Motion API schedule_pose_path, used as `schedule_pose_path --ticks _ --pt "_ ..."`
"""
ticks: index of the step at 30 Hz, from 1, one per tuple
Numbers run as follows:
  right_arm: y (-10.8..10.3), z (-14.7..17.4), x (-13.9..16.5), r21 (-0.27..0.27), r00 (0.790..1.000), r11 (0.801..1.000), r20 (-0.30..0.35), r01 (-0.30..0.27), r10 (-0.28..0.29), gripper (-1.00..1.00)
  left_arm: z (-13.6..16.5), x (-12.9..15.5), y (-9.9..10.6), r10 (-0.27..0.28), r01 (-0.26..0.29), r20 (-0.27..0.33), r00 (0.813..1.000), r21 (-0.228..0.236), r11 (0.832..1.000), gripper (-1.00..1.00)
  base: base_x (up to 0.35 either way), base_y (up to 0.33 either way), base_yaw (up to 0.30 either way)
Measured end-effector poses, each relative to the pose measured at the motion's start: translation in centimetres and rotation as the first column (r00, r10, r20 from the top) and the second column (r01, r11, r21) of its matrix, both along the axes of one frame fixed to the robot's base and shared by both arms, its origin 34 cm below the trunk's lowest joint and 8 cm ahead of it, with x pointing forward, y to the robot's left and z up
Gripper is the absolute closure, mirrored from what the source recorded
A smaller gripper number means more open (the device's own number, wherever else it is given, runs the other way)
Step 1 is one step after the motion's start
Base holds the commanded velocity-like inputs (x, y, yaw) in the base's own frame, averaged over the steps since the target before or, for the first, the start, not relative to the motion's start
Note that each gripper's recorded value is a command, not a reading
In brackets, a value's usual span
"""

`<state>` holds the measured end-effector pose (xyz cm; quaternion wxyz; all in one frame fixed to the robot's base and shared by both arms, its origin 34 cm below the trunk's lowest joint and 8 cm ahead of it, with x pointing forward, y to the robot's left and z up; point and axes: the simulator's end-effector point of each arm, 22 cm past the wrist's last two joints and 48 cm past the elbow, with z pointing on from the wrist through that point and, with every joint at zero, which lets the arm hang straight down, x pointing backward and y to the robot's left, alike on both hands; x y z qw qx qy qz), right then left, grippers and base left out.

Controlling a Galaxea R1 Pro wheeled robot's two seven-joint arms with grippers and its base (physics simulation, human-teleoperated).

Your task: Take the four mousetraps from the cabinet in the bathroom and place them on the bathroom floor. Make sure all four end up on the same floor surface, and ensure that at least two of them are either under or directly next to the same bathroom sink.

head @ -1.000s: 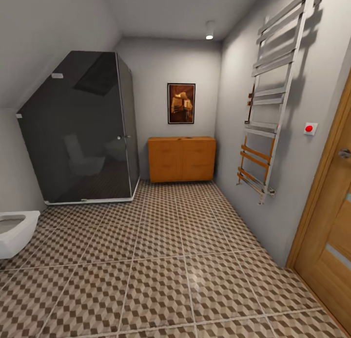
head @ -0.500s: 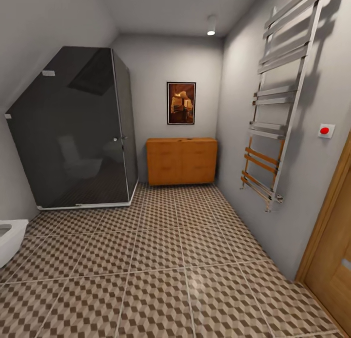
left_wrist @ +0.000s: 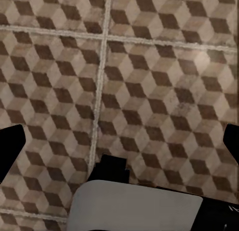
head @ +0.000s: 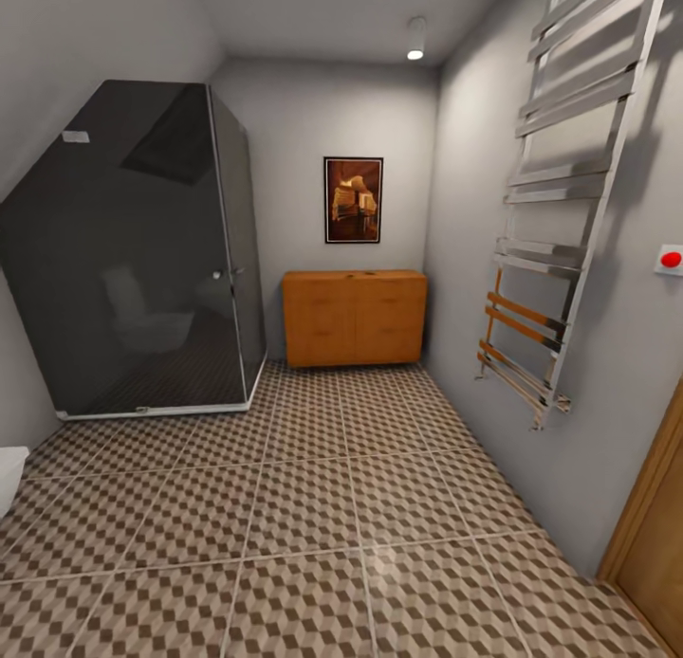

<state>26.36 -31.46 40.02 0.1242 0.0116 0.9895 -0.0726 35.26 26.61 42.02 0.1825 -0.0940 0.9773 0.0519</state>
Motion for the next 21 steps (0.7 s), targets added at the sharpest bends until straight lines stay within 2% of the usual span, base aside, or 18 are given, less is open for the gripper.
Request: schedule_pose_path --ticks 21 --pt "0.22 -0.03 0.03 0.007 1.0 1.0 0.0 -0.013 0.013 -1.0 0.05 0.12 0.1 0.004 -0.004 0.007 1.0 0.001 1.0 -1.0 0.323 0.0 0.0"
